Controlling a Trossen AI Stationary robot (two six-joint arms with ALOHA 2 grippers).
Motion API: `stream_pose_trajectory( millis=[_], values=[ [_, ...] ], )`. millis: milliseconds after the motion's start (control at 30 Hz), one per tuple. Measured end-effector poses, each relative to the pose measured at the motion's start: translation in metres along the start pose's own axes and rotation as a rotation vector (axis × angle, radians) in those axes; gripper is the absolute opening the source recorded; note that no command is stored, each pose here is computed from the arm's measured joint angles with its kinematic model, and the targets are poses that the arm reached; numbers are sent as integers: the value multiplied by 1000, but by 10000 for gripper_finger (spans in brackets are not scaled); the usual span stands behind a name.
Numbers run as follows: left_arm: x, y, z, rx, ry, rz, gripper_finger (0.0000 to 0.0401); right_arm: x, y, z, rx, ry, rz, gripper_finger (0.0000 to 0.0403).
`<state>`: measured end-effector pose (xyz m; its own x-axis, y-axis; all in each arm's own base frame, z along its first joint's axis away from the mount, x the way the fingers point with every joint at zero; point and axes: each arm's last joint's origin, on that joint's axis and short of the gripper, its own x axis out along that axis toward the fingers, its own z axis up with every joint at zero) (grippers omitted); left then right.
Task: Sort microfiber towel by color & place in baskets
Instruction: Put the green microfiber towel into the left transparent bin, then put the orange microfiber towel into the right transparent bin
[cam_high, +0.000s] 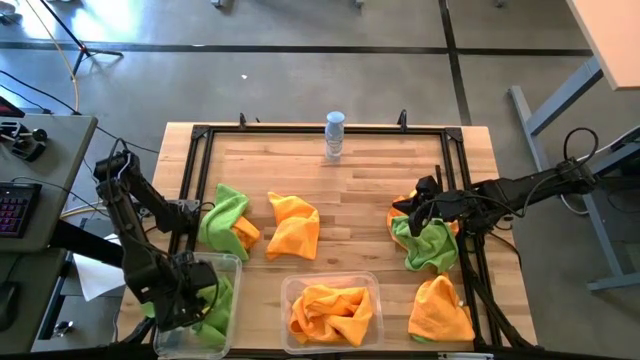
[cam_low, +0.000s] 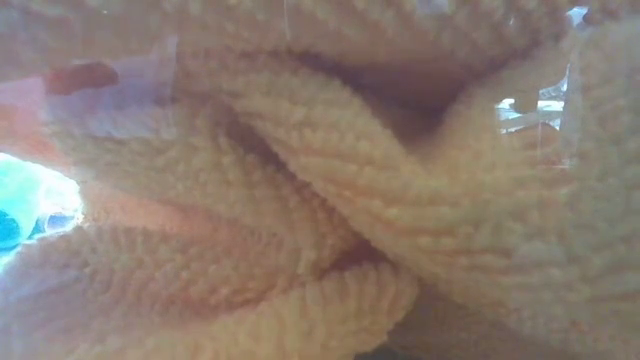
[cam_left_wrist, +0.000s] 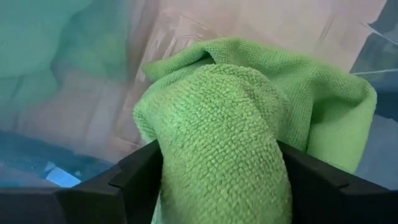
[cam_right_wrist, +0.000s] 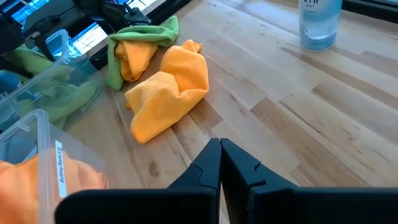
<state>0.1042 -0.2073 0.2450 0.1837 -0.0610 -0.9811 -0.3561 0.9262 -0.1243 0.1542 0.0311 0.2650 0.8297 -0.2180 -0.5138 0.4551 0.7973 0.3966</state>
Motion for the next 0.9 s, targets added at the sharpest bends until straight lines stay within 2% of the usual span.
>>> stream_pose_trajectory(
  millis=[167,300,433,633,700,833,900],
  values=[
    [-1,0,2,32,76,-8,275,0,0,0,0,0,0,0],
    [-15,-2,6,33,95,-7,274,0,0,0,0,0,0,0],
    [-35,0,11,21,9,39,274,0,0,0,0,0,0,0],
    [-52,-13,18,145,-125,-75,274,0,0,0,-1,0,0,0],
    [-52,-10,18,139,-102,-41,274,0,0,0,-1,0,0,0],
    [-52,2,15,40,-41,70,274,0,0,0,-7,2,-2,0],
    [-52,4,15,14,-28,92,274,0,0,0,-23,5,-4,0]
  ],
)
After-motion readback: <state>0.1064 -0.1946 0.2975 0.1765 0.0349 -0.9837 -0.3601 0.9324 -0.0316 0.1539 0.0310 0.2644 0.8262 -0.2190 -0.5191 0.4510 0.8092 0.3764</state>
